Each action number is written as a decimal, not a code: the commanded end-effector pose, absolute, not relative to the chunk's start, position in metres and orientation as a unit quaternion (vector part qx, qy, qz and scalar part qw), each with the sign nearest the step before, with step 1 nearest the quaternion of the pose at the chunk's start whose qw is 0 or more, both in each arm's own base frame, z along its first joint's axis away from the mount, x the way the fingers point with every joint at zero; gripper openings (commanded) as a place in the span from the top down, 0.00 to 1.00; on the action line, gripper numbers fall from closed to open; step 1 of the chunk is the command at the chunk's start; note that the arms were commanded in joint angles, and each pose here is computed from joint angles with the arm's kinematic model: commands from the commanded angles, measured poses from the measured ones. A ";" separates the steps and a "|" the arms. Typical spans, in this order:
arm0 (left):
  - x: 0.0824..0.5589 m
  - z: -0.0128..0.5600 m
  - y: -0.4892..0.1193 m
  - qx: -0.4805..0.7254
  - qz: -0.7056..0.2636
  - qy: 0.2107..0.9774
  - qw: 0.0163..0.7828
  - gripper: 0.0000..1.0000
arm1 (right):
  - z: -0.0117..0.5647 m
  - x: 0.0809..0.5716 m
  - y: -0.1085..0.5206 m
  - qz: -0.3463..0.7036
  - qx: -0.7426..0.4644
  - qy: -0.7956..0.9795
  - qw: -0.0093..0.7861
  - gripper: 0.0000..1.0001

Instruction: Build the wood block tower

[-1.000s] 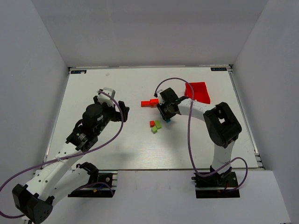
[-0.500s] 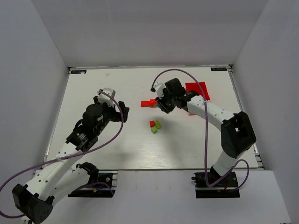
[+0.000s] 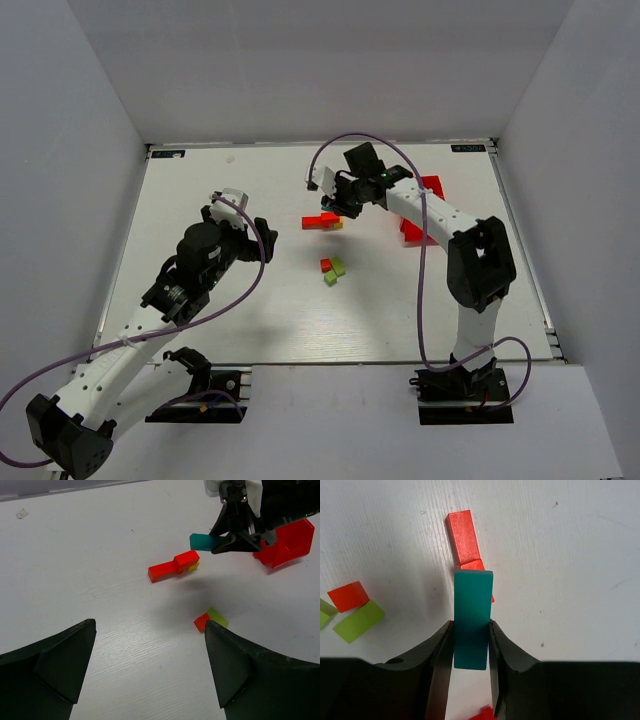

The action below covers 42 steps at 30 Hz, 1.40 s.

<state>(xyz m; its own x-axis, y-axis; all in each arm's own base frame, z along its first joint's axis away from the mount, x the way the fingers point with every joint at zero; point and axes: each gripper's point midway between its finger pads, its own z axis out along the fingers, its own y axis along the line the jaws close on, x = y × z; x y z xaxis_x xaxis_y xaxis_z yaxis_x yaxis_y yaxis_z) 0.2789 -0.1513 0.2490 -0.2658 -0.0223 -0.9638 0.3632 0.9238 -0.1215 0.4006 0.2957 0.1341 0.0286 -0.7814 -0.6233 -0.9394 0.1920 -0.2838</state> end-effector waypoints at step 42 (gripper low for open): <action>0.279 0.257 -0.148 0.113 -0.161 0.771 0.606 0.01 | 0.104 0.431 0.316 0.162 -0.771 0.555 0.267 1.00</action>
<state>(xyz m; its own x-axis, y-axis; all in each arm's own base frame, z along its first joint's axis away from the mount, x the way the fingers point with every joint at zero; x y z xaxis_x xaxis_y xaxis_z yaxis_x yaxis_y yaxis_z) 0.2799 -0.1496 0.2493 -0.2615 -0.0163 -0.9651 0.3621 0.9252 -0.1137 0.4192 0.3117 0.0933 0.3364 -0.7748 -0.5352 -0.9417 -0.2729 -0.1969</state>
